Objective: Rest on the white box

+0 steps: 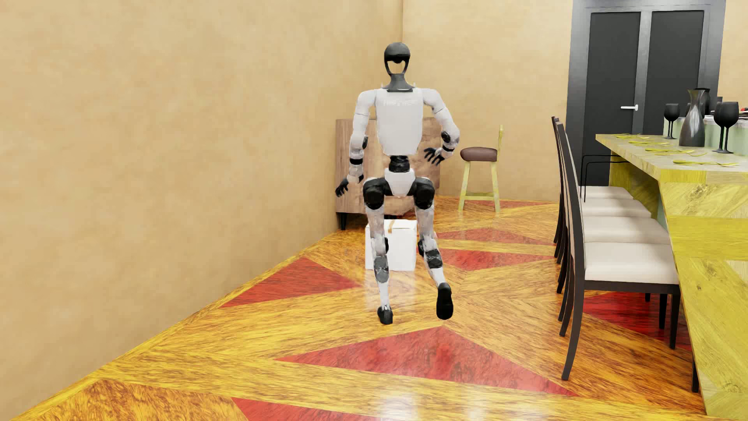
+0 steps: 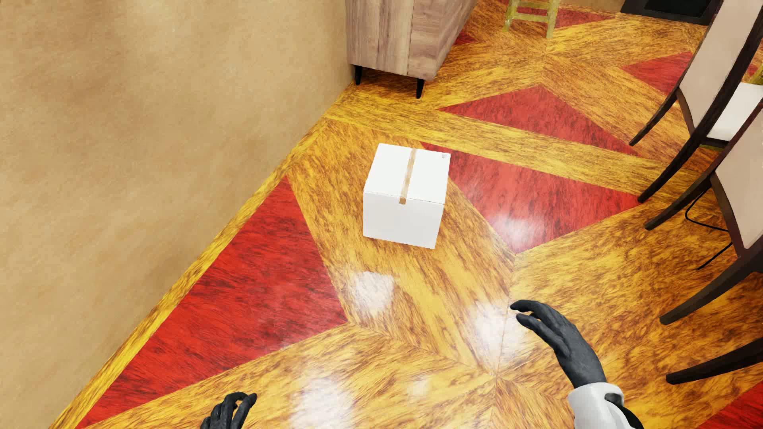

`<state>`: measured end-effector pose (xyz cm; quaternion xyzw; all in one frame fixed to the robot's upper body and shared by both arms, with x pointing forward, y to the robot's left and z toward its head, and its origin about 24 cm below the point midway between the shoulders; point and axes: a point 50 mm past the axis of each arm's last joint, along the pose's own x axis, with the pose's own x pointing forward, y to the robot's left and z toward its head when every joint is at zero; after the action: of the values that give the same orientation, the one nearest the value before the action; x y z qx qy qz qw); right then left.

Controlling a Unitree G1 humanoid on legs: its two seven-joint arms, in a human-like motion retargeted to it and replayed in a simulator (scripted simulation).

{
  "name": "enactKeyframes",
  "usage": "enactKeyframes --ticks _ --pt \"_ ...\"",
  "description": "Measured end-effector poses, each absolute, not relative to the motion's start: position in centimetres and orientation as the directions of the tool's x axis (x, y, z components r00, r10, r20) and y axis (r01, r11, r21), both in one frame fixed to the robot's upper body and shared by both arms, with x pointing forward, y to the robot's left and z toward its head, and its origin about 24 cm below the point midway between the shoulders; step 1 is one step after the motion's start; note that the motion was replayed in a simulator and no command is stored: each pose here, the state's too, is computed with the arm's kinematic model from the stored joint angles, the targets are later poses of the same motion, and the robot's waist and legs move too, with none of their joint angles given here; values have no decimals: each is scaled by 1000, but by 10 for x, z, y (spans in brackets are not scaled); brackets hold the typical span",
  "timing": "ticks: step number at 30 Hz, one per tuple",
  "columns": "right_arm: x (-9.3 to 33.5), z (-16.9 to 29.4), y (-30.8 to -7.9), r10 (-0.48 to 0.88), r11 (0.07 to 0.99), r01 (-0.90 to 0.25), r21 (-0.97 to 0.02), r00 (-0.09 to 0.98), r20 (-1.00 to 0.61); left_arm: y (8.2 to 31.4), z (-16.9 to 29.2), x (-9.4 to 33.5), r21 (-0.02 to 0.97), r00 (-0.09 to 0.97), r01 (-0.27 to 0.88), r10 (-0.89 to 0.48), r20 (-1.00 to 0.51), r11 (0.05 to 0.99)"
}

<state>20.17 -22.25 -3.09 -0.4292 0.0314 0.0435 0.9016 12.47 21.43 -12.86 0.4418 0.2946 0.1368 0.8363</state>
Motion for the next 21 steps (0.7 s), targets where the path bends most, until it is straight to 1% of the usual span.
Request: enactKeyframes --ticks 1,2,3,4,5,6,7,8,9,10,11,12,13,14,15,16,17,18,19,20,21 --pt "198 -38 -221 56 639 -146 -755 988 -143 201 -116 152 757 829 -6 427 -362 654" --pt "192 -42 -226 4 666 -123 -736 987 -162 189 -107 165 731 882 -10 351 -315 682" --pt "191 -42 -232 -50 673 -77 -736 988 -149 183 -94 186 703 928 51 225 -295 710" --pt "190 -39 -233 -68 673 -35 -739 992 -108 178 -86 194 719 953 91 150 -263 689" --pt "191 -38 -238 -126 655 0 -756 986 -110 167 -76 207 716 971 148 38 -237 683" --pt "191 -35 -241 -122 627 5 -779 988 -92 162 -66 216 720 975 191 -46 -215 667" --pt "184 -33 -252 -179 609 25 -793 978 -106 148 -67 210 736 980 194 -89 -180 648" --pt "175 -33 -263 -216 578 35 -815 970 -111 134 -61 209 718 972 235 -177 -157 655" --pt "163 -36 -269 -225 565 13 -825 964 -139 132 -59 204 705 986 167 -126 -110 689" --pt "163 -34 -277 -245 549 24 -835 960 -134 133 -51 209 706 997 72 -70 -32 705" --pt "158 -44 -267 -144 544 -117 -831 962 -231 160 -49 207 734 999 -23 44 -9 679" --pt "151 -53 -272 -120 529 -197 -825 946 -303 171 -51 206 750 994 -67 105 -4 659" --pt "154 -65 -270 -30 474 -357 -805 907 -419 188 -61 205 781 966 -131 256 -39 611" --pt "161 -76 -266 20 381 -439 -814 884 -468 201 -62 207 803 910 -245 414 -2 543" --pt "164 -81 -275 -6 308 -519 -797 837 -547 199 -65 206 773 875 -303 483 -6 558" --pt "163 -87 -280 -34 331 -574 -749 786 -617 201 -71 197 776 877 -266 478 -51 571" --pt "170 -84 -283 -72 349 -535 -770 804 -591 204 -72 197 797 905 -208 420 -64 568" --pt "180 -81 -283 -97 382 -492 -782 821 -563 208 -64 204 794 933 -180 356 -48 581" --pt "191 -79 -276 -128 417 -394 -819 867 -482 220 -54 211 821 956 -156 292 -14 550" --pt "201 -77 -272 -169 415 -307 -857 899 -404 228 -39 225 860 974 -149 223 43 488" --pt "202 -80 -270 -216 480 -278 -832 882 -419 222 -28 238 891 990 -131 105 94 435"
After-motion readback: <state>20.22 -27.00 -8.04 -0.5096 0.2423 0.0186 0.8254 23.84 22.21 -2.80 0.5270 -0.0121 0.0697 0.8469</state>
